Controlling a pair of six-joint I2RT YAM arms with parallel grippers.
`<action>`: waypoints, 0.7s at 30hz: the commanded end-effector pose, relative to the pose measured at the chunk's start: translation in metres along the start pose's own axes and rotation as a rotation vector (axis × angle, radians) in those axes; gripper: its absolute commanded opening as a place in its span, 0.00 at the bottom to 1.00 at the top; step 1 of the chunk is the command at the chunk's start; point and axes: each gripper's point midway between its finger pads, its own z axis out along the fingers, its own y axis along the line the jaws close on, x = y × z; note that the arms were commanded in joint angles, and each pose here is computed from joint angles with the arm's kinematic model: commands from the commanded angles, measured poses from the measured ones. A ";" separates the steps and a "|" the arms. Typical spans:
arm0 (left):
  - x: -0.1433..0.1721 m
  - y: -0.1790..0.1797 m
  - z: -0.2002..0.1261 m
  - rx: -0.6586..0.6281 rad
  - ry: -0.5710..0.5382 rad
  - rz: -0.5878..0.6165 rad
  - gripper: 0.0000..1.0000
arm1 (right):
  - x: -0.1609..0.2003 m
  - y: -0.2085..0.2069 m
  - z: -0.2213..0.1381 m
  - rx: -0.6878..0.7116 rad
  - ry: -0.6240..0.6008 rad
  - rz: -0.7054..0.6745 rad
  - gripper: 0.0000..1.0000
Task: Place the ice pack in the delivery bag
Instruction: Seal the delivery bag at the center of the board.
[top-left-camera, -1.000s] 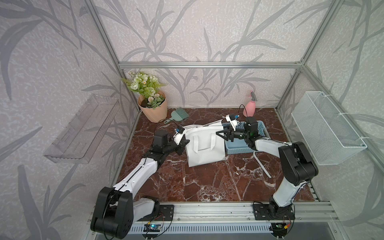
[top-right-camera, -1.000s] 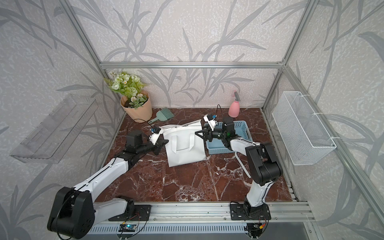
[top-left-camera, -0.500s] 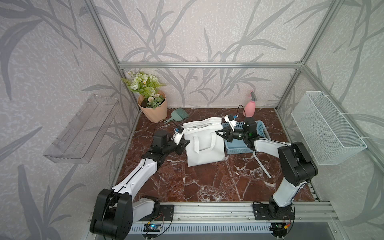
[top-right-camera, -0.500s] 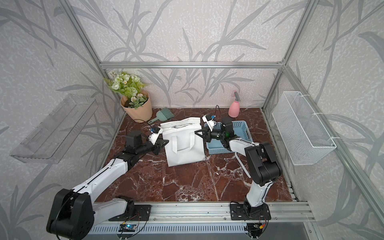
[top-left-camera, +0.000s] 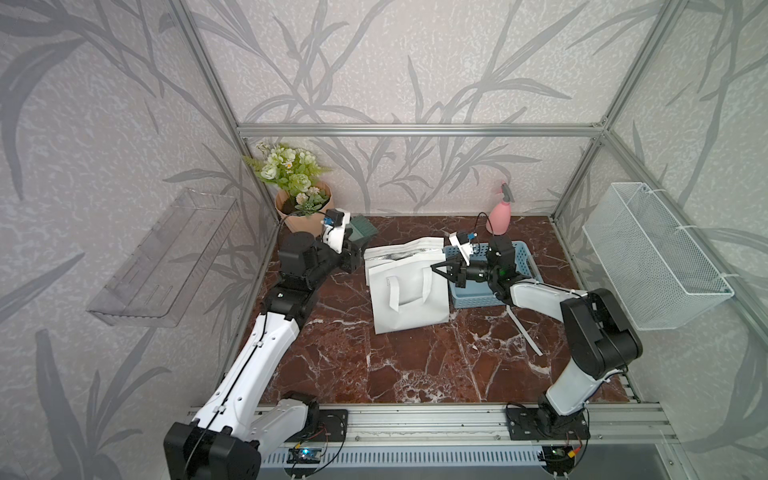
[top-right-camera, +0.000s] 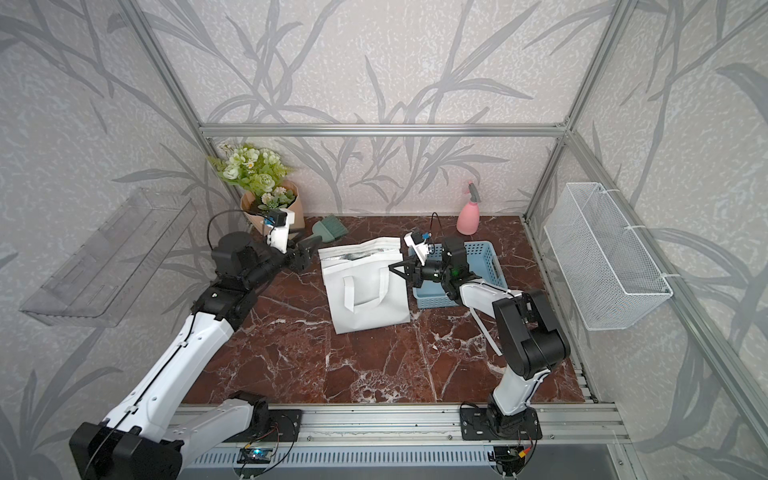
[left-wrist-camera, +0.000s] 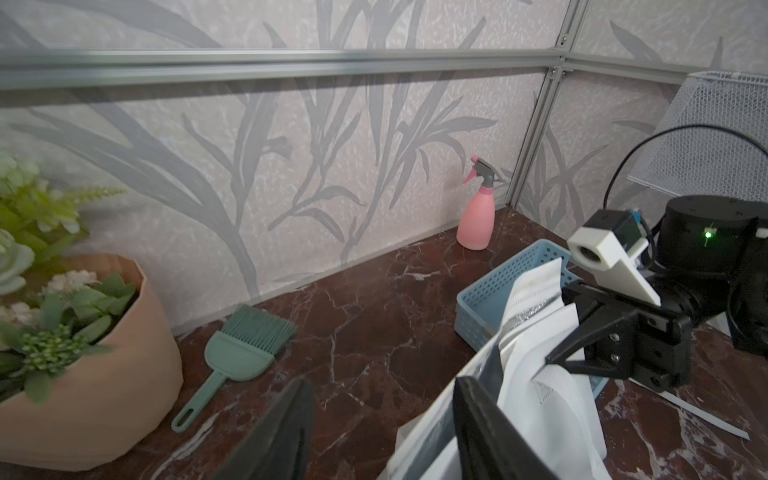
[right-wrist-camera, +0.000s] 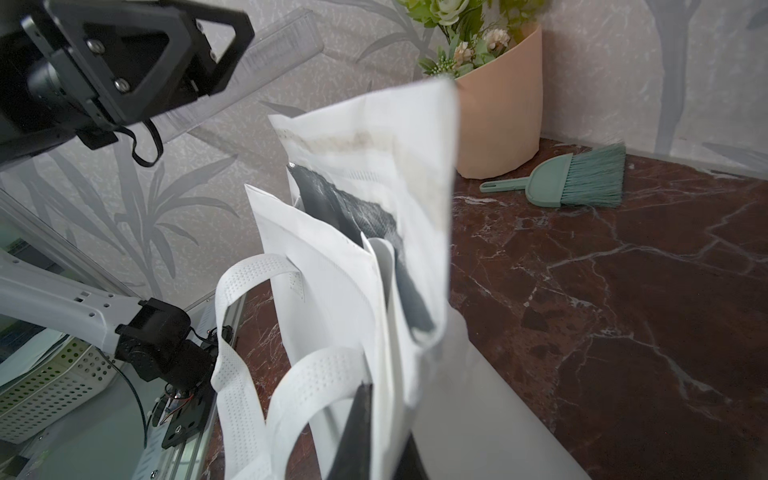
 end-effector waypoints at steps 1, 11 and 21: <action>-0.001 0.007 0.024 0.009 0.040 -0.052 0.59 | -0.012 0.016 -0.003 -0.029 -0.025 -0.052 0.00; 0.067 -0.016 0.099 0.228 0.392 -0.069 0.55 | -0.015 0.015 -0.003 -0.010 -0.033 -0.075 0.00; 0.101 -0.053 0.093 0.374 0.494 -0.065 0.54 | -0.012 0.011 -0.001 0.003 -0.027 -0.078 0.00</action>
